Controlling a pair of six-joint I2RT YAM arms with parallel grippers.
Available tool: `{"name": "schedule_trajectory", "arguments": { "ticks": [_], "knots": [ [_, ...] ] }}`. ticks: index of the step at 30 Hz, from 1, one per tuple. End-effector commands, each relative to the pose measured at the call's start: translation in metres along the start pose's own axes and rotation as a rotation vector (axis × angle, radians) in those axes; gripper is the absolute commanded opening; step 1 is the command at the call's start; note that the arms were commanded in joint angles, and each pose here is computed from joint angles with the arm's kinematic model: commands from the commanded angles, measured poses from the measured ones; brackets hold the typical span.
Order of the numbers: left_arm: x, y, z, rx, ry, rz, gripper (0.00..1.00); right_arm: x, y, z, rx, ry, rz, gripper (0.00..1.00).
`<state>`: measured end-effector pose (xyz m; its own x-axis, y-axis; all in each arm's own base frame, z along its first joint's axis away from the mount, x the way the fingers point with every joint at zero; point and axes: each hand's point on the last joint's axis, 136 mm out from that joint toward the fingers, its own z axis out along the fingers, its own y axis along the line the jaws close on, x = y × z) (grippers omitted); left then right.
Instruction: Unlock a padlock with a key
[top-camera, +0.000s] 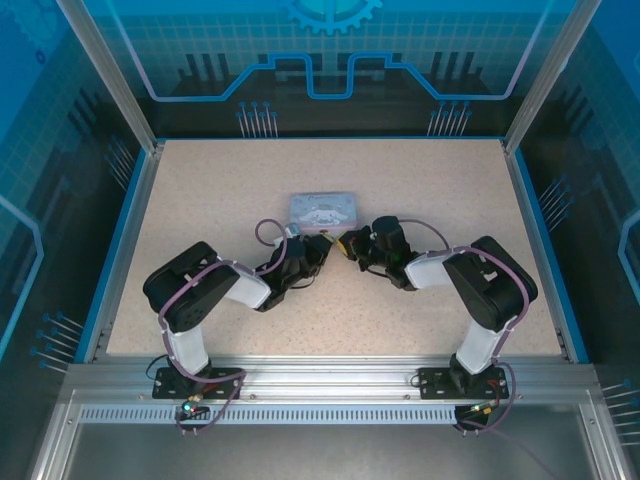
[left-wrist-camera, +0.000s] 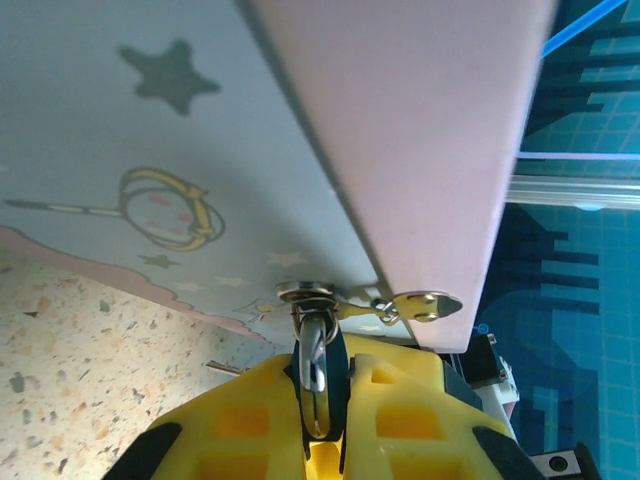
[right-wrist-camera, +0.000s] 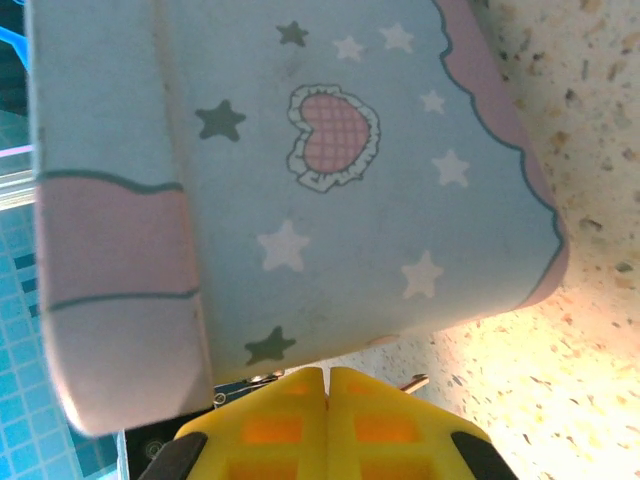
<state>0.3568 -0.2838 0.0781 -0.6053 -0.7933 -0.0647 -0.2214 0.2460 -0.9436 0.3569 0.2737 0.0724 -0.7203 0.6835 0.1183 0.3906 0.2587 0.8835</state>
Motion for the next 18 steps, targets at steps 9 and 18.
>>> {"name": "schedule_trajectory", "arguments": {
  "ticks": [9, 18],
  "knots": [
    [0.073, -0.023, -0.011, 0.126, 0.317, 0.075, 0.0, 0.056, 0.062, -0.002, -0.177, 0.246, -0.081, 0.0],
    [0.06, -0.023, -0.01, 0.107, 0.272, -0.014, 0.0, 0.05, 0.065, -0.02, -0.171, 0.215, -0.149, 0.59]
  ]
}}
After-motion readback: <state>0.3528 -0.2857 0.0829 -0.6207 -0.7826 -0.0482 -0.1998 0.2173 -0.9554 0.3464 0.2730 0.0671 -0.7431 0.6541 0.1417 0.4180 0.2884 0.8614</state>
